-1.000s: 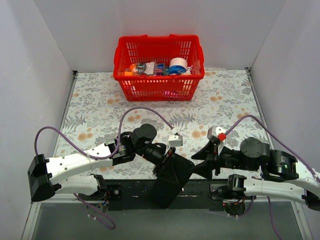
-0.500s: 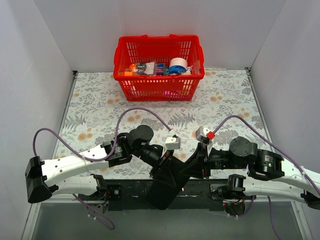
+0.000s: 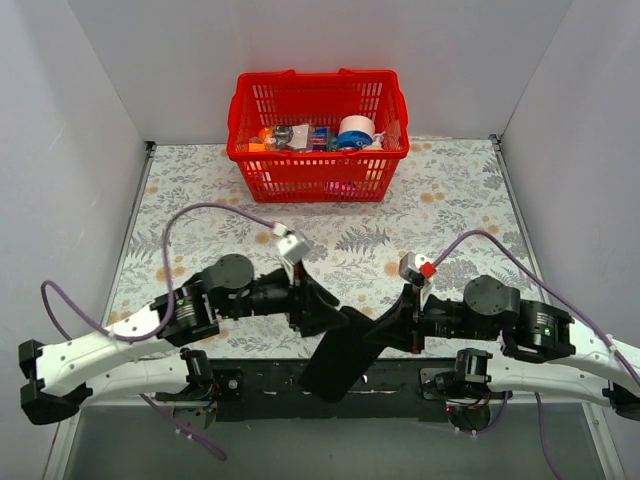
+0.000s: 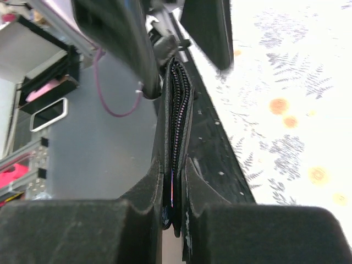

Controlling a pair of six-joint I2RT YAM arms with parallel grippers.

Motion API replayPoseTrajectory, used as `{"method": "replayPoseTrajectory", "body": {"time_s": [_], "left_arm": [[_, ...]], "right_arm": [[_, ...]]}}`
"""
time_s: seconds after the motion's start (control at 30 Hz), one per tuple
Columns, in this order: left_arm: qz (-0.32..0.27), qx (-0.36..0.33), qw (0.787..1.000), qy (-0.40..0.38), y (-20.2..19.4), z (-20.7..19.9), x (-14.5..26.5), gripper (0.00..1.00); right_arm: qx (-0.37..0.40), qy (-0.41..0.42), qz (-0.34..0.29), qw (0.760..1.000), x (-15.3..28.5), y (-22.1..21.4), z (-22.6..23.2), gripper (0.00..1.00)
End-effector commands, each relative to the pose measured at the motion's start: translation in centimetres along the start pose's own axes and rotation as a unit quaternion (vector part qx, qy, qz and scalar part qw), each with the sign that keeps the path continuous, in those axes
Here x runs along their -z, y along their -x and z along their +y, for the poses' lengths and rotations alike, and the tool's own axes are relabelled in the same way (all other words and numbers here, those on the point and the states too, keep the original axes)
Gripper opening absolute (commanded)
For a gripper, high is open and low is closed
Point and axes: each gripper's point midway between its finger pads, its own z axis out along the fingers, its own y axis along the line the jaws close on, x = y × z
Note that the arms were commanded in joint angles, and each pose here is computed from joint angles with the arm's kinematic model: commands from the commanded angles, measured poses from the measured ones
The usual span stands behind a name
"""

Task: Sort the hair-cutting tools
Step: Adjust the hairdressing tool bag.

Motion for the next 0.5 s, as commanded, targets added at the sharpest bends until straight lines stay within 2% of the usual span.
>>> {"method": "replayPoseTrajectory", "body": {"time_s": [0.0, 0.03, 0.07, 0.1, 0.17, 0.23, 0.37, 0.47], "left_arm": [[-0.229, 0.115, 0.938, 0.234, 6.5, 6.6, 6.4, 0.58], [-0.243, 0.129, 0.932, 0.237, 6.2, 7.0, 7.0, 0.58], [-0.283, 0.148, 0.921, 0.223, 6.8, 6.4, 9.0, 0.58], [-0.289, 0.174, 0.914, 0.225, 5.4, 7.4, 9.1, 0.58], [-0.330, 0.207, 0.894, 0.221, 5.2, 8.0, 10.8, 0.58], [-0.362, 0.228, 0.884, 0.188, 4.4, 8.1, 12.0, 0.57], [-0.380, 0.236, 0.881, 0.153, 2.8, 8.7, 11.7, 0.56], [-0.380, 0.219, 0.889, 0.130, 2.0, 9.0, 10.4, 0.54]], "right_arm": [[0.018, -0.050, -0.106, 0.993, 4.0, 5.6, -0.4, 0.01], [0.021, -0.060, -0.119, 0.991, 4.6, 6.2, -0.6, 0.01], [0.022, -0.066, -0.137, 0.988, 5.5, 6.9, -0.6, 0.01], [0.023, -0.083, -0.160, 0.983, 6.4, 8.1, -1.0, 0.01], [0.027, -0.094, -0.191, 0.977, 7.7, 9.5, -1.0, 0.01], [0.026, -0.108, -0.233, 0.966, 9.1, 11.6, -1.1, 0.01], [0.026, -0.116, -0.289, 0.950, 10.6, 14.5, -0.8, 0.01], [0.025, -0.110, -0.318, 0.941, 11.0, 16.3, -0.1, 0.01]]}}
